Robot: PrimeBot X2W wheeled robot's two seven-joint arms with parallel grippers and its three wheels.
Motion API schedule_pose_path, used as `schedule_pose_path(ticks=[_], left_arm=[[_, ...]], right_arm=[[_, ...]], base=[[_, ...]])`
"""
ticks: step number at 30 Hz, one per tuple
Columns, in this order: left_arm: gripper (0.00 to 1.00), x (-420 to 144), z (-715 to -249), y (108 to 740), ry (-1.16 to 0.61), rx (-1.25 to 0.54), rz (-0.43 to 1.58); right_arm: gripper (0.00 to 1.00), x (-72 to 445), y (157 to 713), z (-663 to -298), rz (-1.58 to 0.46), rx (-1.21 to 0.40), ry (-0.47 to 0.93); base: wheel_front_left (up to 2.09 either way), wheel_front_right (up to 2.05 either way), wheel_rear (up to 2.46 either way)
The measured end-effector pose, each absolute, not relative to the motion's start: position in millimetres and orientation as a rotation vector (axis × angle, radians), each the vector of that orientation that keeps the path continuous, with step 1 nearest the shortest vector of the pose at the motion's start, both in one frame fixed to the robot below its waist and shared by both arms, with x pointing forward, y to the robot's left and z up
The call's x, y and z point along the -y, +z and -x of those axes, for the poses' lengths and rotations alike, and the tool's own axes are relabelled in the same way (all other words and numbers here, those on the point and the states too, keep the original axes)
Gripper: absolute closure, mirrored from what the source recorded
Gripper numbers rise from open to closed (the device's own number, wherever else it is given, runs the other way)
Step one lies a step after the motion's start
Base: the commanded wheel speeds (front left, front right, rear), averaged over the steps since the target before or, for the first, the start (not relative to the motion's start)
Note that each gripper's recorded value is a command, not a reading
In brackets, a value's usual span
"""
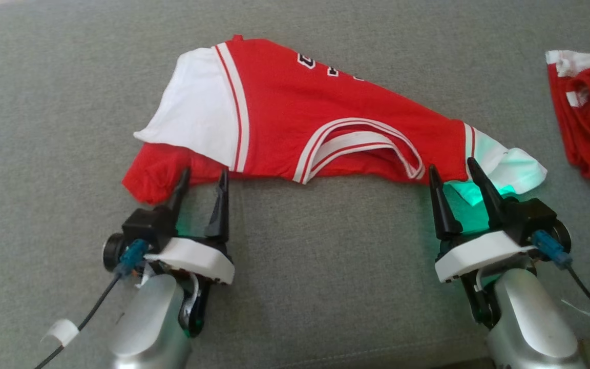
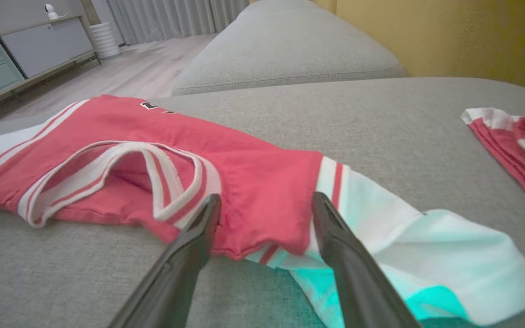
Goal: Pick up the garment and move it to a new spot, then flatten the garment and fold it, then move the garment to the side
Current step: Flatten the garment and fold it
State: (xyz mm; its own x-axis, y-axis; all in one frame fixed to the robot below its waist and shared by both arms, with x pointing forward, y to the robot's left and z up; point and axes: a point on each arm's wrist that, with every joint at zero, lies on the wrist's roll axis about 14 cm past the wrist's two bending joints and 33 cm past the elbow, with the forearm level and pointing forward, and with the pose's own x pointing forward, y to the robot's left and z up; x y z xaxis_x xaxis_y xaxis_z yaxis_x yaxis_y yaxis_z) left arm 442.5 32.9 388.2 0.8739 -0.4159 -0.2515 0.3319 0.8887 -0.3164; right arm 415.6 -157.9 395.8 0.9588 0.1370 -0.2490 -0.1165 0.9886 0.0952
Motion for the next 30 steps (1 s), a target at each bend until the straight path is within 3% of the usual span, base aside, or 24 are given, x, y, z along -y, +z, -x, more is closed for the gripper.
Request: schedule_pose_path(ticks=[7, 8, 10, 11, 20, 30], left_arm=[[0.00, -34, -449, 382, -0.382, -0.331, 0.259], [0.16, -34, -452, 383, -0.378, -0.329, 0.260], [0.92, -35, -454, 384, -0.375, -0.324, 0.262], [1.00, -35, -454, 385, -0.373, -0.321, 0.262], [1.00, -60, -449, 433, -0.308, -0.184, 0.272], [1.00, -144, -363, 410, -0.058, -0.250, 0.230]], right_arm=[[0.00, 167, 393, -413, -0.078, -0.267, 0.102], [0.00, 167, 393, -413, -0.086, -0.266, 0.102], [0.00, 166, 394, -413, -0.091, -0.264, 0.101], [0.00, 166, 395, -413, -0.091, -0.263, 0.101], [0.00, 164, 417, -416, -0.107, -0.199, 0.100], [0.00, 122, 427, -397, -0.160, -0.189, 0.205]], base=[[0.00, 0.00, 0.00], [0.00, 0.00, 0.00], [0.00, 0.00, 0.00], [0.00, 0.00, 0.00], [0.00, 0.00, 0.00], [0.00, 0.00, 0.00]])
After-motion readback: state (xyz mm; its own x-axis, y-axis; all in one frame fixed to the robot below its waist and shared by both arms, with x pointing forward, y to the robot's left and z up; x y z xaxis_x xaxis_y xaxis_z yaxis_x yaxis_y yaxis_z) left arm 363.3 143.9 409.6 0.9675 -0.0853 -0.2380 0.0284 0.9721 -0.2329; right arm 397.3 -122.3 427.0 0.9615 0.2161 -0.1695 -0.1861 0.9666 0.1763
